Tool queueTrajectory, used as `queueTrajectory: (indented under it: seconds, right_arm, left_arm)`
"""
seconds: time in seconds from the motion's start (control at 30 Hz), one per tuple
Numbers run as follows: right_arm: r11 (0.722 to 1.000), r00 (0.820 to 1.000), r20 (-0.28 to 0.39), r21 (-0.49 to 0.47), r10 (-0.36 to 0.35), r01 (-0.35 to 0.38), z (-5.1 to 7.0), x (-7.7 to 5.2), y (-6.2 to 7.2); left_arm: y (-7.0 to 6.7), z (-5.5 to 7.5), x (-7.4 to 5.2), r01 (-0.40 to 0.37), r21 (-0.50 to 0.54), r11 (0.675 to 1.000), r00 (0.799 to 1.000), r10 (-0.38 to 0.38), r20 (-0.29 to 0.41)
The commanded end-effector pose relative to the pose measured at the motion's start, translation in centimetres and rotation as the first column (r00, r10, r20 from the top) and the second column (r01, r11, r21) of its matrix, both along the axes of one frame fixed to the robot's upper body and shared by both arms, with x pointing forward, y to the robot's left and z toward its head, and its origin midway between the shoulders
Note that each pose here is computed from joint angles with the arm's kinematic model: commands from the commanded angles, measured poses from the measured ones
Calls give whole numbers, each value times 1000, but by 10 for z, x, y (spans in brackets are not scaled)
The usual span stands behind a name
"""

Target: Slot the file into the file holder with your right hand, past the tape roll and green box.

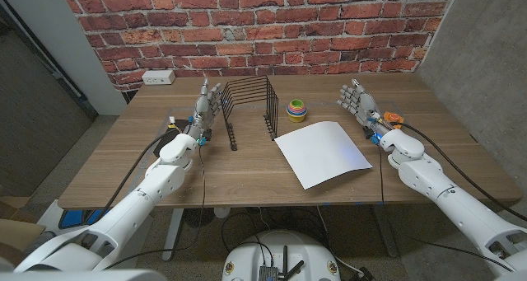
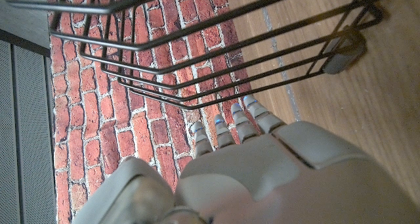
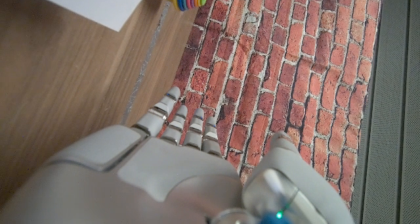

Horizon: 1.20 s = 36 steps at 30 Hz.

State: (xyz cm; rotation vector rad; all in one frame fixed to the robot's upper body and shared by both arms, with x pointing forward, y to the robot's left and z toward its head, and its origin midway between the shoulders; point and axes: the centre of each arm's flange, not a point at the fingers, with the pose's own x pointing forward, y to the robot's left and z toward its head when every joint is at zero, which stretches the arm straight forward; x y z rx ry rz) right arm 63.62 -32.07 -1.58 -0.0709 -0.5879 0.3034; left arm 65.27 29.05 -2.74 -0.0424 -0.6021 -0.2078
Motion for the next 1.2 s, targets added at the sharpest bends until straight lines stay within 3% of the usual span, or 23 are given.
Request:
queueTrajectory:
  seconds: [0.03,0.33,0.7,1.2]
  right_arm:
    - [999,999,-29,-49,19,-21,6,-5,-14]
    - [998,999,-44,-58,11,-14,5,-16,-23]
    - [991,994,-107,-129,21,-35,7,-32,-42]
    - [978,978,-203,-190,48,-87,10,-40,-62]
  left_arm:
    - [0,0,0,0,0,1000,1000,0,0]
    - [0,0,0,0,0,1000,1000,0,0]
    - [0,0,0,0,0,1000,1000,0,0]
    - [0,0,0,0,0,1000,1000,0,1]
